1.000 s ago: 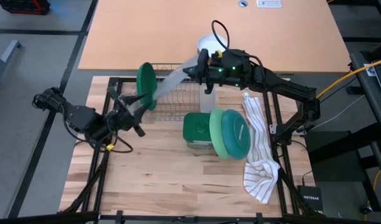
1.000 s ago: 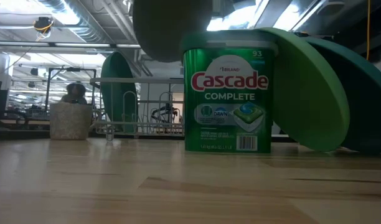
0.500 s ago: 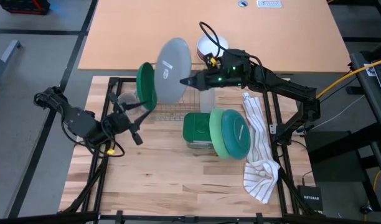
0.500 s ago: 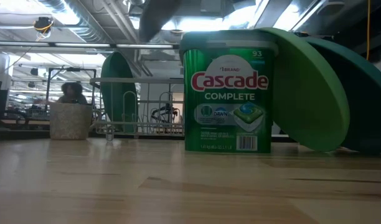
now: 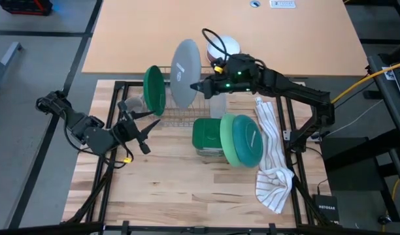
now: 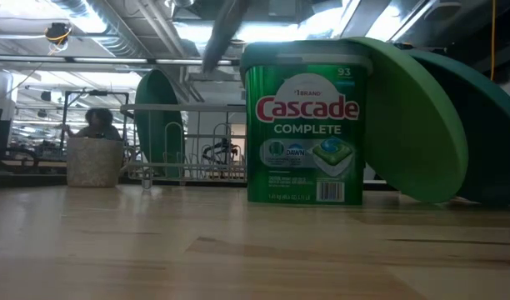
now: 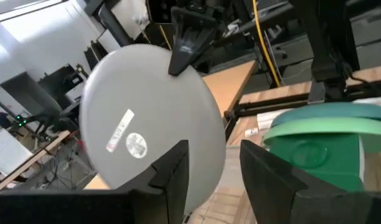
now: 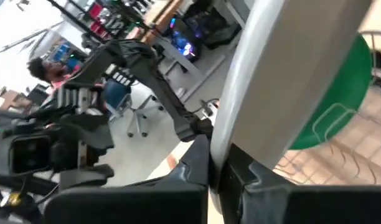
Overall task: Sort dishes
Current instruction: Put the gray plate into the dish rack
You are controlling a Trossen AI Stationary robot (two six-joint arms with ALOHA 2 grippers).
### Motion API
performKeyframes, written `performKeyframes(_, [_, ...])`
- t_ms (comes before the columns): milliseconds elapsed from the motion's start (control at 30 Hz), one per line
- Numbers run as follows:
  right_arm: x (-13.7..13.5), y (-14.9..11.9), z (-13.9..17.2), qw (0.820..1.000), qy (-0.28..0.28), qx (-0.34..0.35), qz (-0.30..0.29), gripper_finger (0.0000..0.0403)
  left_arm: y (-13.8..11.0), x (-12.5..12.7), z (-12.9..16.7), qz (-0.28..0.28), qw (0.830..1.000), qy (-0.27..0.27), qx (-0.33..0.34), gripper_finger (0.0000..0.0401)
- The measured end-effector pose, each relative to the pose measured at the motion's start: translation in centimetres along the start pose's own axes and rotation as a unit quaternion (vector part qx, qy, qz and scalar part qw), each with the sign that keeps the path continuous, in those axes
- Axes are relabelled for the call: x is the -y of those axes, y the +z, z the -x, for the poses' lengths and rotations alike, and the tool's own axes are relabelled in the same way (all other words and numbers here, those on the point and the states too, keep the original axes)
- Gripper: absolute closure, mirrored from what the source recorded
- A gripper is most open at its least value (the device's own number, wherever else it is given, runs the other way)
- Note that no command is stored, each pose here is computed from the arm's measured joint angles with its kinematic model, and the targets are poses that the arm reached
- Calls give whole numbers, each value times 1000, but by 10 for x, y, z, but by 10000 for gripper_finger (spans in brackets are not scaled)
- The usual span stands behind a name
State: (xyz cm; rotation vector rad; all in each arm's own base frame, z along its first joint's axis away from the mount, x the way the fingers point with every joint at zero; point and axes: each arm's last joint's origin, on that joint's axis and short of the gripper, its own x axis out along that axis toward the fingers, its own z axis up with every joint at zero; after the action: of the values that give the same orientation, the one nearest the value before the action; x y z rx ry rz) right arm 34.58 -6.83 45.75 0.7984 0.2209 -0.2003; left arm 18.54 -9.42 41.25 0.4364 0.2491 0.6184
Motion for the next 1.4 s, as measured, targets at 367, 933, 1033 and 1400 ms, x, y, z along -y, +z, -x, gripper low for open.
performKeyframes(367, [26, -18, -63, 999, -22, -25, -28, 391, -16, 2, 0, -3, 999, -1, -34, 268])
performKeyframes(933, [82, -21, -110, 992, -68, -57, -91, 391, -43, -3, 4, 13, 996, 9, -89, 268])
performKeyframes(1033, [87, -16, -109, 992, -72, -51, -94, 391, -45, -4, 4, 13, 995, 11, -94, 268])
performKeyframes(1400, [100, -21, -121, 989, -85, -62, -107, 391, -48, -5, 5, 13, 995, 14, -101, 268])
